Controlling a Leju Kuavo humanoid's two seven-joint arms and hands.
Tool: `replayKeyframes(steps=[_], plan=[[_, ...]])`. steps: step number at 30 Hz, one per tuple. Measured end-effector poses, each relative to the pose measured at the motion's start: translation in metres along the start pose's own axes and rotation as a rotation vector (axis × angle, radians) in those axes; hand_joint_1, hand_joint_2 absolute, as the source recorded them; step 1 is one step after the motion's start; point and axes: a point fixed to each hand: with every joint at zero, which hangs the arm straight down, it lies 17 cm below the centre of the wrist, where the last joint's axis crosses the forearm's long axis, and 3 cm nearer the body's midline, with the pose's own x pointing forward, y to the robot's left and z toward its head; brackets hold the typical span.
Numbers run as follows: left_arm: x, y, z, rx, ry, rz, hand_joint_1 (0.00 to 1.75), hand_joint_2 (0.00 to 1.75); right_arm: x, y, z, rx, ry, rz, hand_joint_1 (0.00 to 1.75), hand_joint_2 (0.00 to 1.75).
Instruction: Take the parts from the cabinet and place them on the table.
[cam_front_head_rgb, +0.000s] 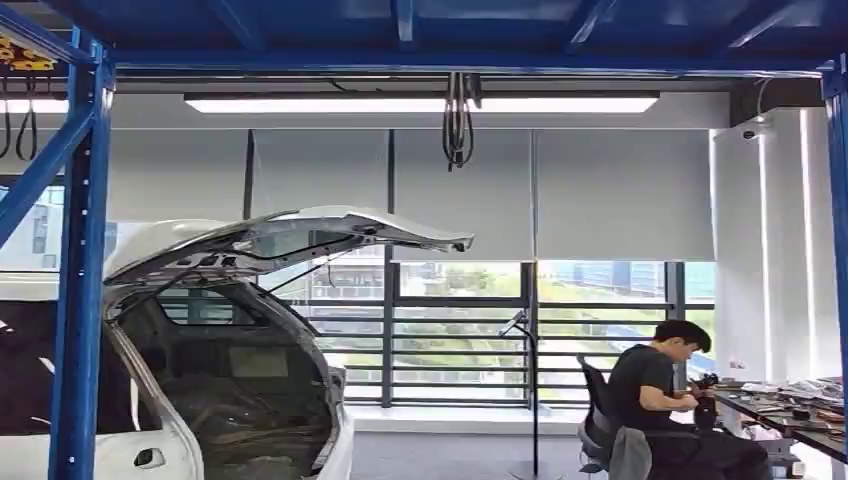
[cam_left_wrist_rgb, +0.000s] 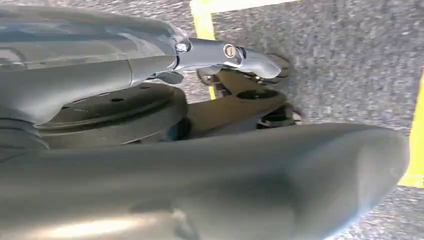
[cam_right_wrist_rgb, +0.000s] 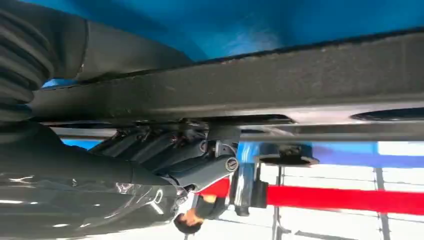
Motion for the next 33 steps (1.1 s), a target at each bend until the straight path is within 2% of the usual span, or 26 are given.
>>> replayKeyframes(steps=[3,11,18,20,27,33], plan=[[0.003,-0.002,0.0,-0.009,-0.02,-0.005,0.0,0.0,0.012,-0.011,0.008,-0.043,-0.02,-0.007,1.75,1.75],[0.002,-0.002,0.0,-0.012,-0.017,-0.02,0.0,0.0,0.049,-0.074,0.021,-0.216,-0.099,-0.042,1.75,1.75],[0.003,-0.004,0.001,-0.022,-0.029,-0.033,0.0,0.0,0.058,-0.132,0.042,-0.388,-0.115,-0.102,1.75,1.75],[0.001,-0.004,0.001,-0.021,-0.018,-0.032,0.0,0.0,0.058,-0.146,0.047,-0.412,-0.116,-0.21,1.75,1.75],[0.011,0.0,0.003,-0.007,-0.075,0.064,0.0,0.0,0.047,-0.179,0.077,-0.55,-0.12,-0.556,1.75,1.75],[0.01,0.003,0.003,0.002,-0.08,0.076,0.0,0.0,0.052,-0.201,0.117,-0.696,-0.25,-1.017,1.75,1.75]])
